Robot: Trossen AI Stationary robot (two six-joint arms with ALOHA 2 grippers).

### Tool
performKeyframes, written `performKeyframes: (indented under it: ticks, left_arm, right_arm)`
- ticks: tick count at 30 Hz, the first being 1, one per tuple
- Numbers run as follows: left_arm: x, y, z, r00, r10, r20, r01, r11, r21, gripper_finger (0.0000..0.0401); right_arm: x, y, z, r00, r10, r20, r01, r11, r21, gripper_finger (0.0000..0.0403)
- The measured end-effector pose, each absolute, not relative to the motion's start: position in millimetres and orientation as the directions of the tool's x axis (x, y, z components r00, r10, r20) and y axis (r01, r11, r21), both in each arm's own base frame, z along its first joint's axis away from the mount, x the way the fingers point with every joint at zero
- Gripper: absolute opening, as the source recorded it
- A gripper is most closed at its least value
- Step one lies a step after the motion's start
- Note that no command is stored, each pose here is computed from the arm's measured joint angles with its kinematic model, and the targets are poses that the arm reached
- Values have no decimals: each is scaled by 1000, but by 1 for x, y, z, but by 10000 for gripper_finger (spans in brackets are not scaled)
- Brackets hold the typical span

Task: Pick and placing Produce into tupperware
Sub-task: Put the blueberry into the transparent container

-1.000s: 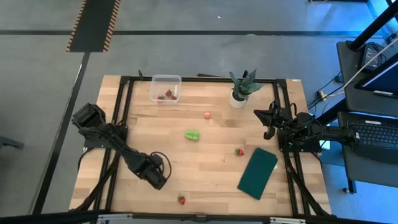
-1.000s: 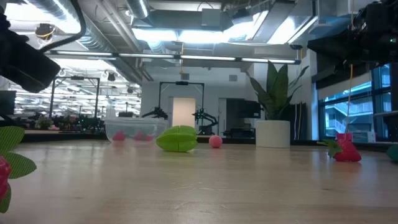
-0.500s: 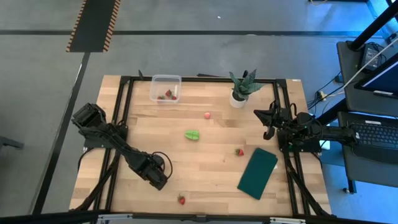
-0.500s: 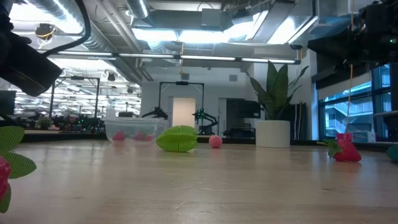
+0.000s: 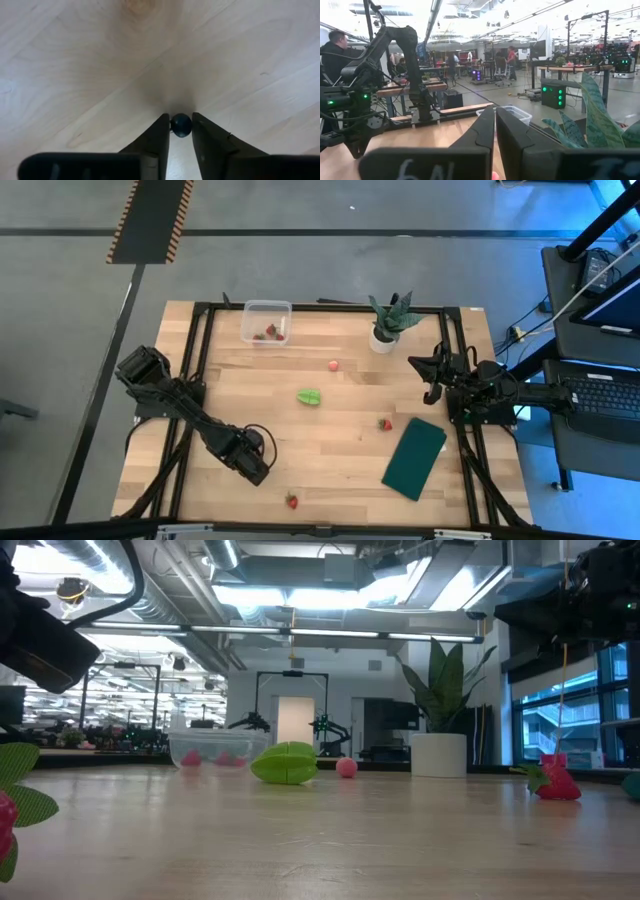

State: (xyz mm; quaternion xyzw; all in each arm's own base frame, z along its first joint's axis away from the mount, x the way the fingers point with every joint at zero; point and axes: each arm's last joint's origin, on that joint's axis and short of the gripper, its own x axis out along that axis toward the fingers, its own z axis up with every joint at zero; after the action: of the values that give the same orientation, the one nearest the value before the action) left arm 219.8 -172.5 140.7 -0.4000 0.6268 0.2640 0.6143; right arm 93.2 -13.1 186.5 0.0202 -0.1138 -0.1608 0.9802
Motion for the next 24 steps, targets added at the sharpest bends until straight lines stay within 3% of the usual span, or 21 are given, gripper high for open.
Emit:
performKeyframes:
  ticks: [8, 24]
  left_arm:
    - [220, -172, 141, 77, -177, -981, -826, 540, -162, 39]
    - [230, -162, 144, 103, -176, -979, -804, 565, -186, 34]
  right_arm:
    - [93, -13, 187, 922, -320, 217, 310, 948, 76, 22]
    - [93, -13, 187, 922, -320, 217, 309, 947, 82, 22]
